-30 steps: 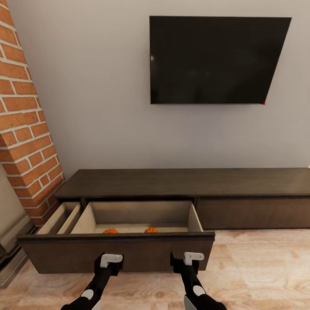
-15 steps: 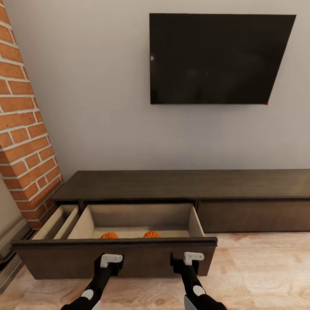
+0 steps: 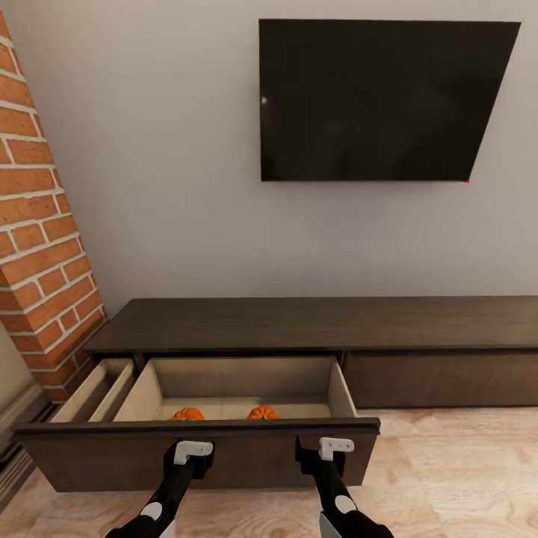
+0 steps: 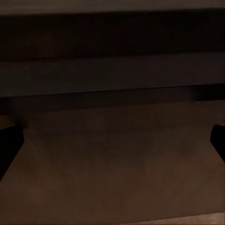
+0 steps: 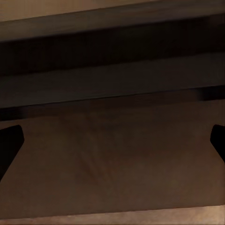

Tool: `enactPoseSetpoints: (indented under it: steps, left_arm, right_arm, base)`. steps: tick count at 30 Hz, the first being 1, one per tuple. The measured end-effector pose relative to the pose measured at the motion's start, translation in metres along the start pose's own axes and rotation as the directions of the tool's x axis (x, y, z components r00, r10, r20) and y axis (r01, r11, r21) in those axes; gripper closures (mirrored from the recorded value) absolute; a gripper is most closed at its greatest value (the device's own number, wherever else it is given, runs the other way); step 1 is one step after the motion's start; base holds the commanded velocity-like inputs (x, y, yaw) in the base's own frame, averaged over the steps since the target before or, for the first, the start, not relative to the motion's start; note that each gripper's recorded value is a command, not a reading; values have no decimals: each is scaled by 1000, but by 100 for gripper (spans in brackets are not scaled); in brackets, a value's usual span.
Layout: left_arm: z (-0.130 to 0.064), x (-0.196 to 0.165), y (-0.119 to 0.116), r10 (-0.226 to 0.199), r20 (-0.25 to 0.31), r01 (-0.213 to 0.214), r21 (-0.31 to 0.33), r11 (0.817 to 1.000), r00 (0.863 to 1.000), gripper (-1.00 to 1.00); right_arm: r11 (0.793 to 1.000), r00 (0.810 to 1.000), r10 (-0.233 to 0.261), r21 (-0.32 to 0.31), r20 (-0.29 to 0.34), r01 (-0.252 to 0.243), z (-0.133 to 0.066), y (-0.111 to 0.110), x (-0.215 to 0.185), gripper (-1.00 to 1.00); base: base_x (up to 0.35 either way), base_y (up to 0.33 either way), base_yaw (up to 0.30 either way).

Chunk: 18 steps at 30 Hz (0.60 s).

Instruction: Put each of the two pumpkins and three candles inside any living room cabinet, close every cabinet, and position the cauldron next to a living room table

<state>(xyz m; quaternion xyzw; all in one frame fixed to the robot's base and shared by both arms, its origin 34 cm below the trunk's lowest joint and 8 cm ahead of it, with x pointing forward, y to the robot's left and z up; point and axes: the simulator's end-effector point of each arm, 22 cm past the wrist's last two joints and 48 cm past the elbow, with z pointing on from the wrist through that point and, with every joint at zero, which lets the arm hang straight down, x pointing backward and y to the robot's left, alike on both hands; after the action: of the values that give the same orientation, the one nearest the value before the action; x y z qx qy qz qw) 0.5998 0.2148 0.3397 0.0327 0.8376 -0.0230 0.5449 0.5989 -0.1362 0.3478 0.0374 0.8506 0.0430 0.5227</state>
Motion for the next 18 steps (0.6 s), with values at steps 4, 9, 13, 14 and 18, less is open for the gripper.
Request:
enactPoseSetpoints:
  steps: [4, 9, 13, 14, 18]
  left_arm:
    - [0, 0, 0, 0, 0, 0, 0, 1000, 1000, -100]
    - [0, 0, 0, 0, 0, 0, 0, 1000, 1000, -100]
    - [0, 0, 0, -1, 0, 1, -1, 1000, 1000, -100]
    - [0, 0, 0, 0, 0, 0, 0, 1000, 1000, -100]
    - [0, 0, 0, 0, -1, 0, -1, 1000, 1000, -100]
  right_arm:
    - [1000, 1000, 0, 0, 0, 0, 0, 0, 0, -100]
    - [1000, 1000, 0, 0, 0, 0, 0, 0, 0, -100]
    - [1000, 1000, 0, 0, 0, 0, 0, 0, 0, -100]
    - [1000, 1000, 0, 0, 0, 0, 0, 0, 0, -100]
    - [1000, 1000, 0, 0, 0, 0, 0, 0, 0, -100]
  base:
    - [32, 0, 0]
    - [79, 0, 0]
    - [133, 0, 0]
    - [86, 0, 0]
    - [132, 0, 0]
